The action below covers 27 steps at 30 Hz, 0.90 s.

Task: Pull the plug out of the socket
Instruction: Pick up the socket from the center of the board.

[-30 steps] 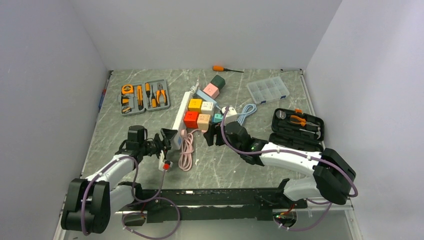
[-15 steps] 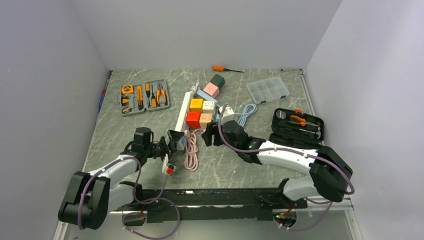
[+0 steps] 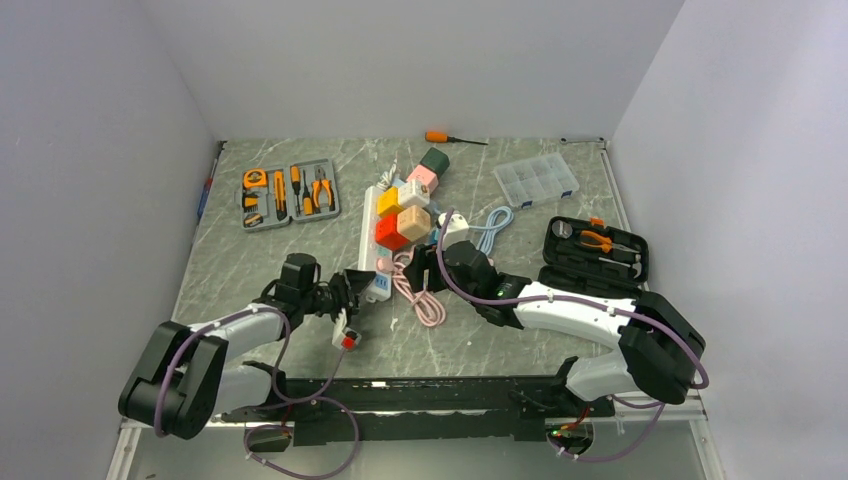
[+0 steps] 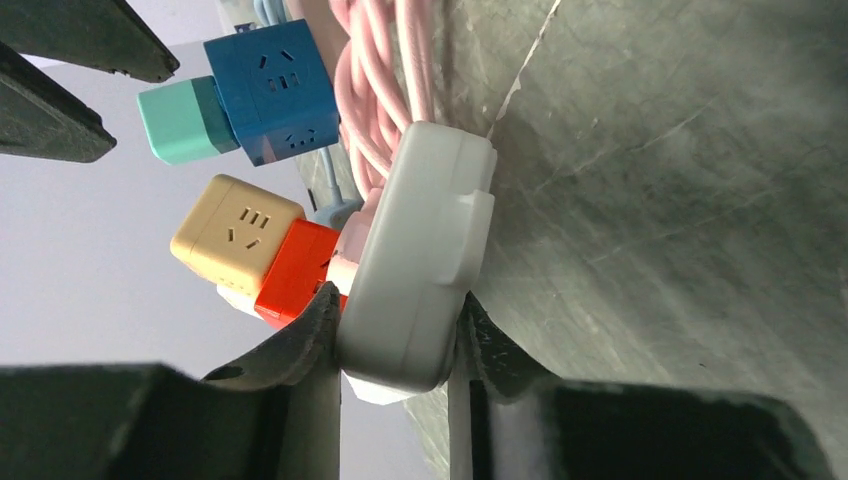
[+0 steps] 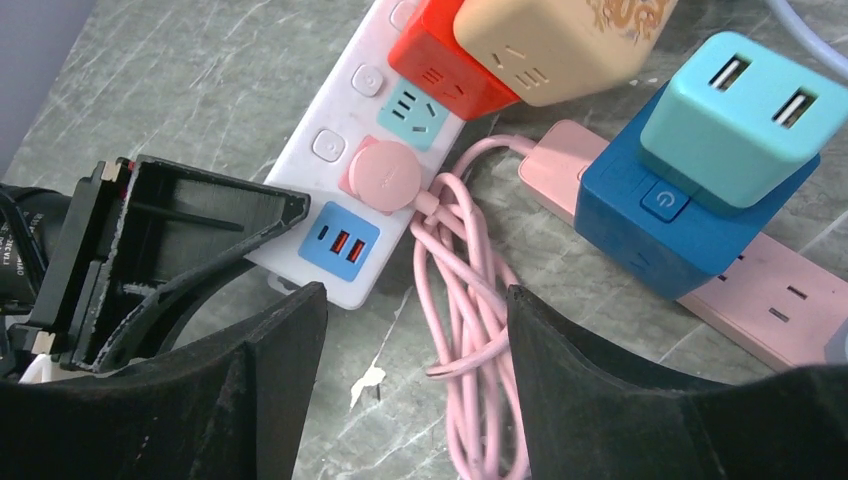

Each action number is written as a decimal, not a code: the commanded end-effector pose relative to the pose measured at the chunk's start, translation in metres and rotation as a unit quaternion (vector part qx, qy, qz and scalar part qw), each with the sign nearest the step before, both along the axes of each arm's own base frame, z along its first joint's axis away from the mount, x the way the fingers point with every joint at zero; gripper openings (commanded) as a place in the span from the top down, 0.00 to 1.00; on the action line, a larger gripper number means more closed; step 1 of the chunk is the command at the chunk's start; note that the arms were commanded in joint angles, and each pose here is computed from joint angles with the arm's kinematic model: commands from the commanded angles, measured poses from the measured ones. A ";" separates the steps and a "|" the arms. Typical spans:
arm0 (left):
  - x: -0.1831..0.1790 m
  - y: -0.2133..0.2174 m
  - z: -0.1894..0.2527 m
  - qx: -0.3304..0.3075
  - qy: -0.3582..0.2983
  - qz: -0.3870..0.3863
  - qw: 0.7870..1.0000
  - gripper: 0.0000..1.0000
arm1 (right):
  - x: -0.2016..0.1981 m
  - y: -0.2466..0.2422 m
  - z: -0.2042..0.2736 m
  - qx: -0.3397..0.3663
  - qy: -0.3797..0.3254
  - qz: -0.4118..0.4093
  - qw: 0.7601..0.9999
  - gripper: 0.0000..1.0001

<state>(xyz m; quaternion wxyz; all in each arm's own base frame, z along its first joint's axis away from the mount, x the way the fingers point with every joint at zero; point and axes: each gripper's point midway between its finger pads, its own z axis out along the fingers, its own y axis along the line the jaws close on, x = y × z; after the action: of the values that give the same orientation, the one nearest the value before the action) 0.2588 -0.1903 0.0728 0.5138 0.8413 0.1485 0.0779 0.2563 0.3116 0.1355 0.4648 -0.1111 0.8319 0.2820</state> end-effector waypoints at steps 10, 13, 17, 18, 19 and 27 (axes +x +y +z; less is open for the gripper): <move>0.005 -0.017 0.070 0.054 -0.346 -0.121 0.929 1.00 | 0.007 0.004 -0.007 -0.036 -0.019 0.017 0.999 0.32; 0.010 -0.011 0.089 0.039 -0.325 -0.085 0.941 1.00 | 0.012 0.013 -0.011 -0.069 -0.036 0.028 0.997 0.32; 0.011 -0.005 0.114 0.025 -0.282 -0.056 0.957 1.00 | 0.019 0.027 -0.014 -0.102 -0.067 0.041 0.992 0.31; 0.010 -0.004 0.119 0.022 -0.274 -0.052 0.960 1.00 | 0.021 0.030 -0.014 -0.105 -0.073 0.043 0.991 0.30; 0.009 -0.003 0.122 0.020 -0.269 -0.051 0.962 1.00 | 0.023 0.034 -0.014 -0.105 -0.078 0.046 0.990 0.29; 0.007 0.002 0.131 0.011 -0.253 -0.034 0.967 1.00 | 0.018 0.060 -0.009 -0.092 -0.122 0.084 0.985 0.26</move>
<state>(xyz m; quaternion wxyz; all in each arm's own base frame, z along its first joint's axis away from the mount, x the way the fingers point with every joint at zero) 0.2522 -0.1715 0.1146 0.4966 0.8432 0.1643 0.1244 0.2670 0.3490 0.0972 0.4754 -0.2430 0.8204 0.2047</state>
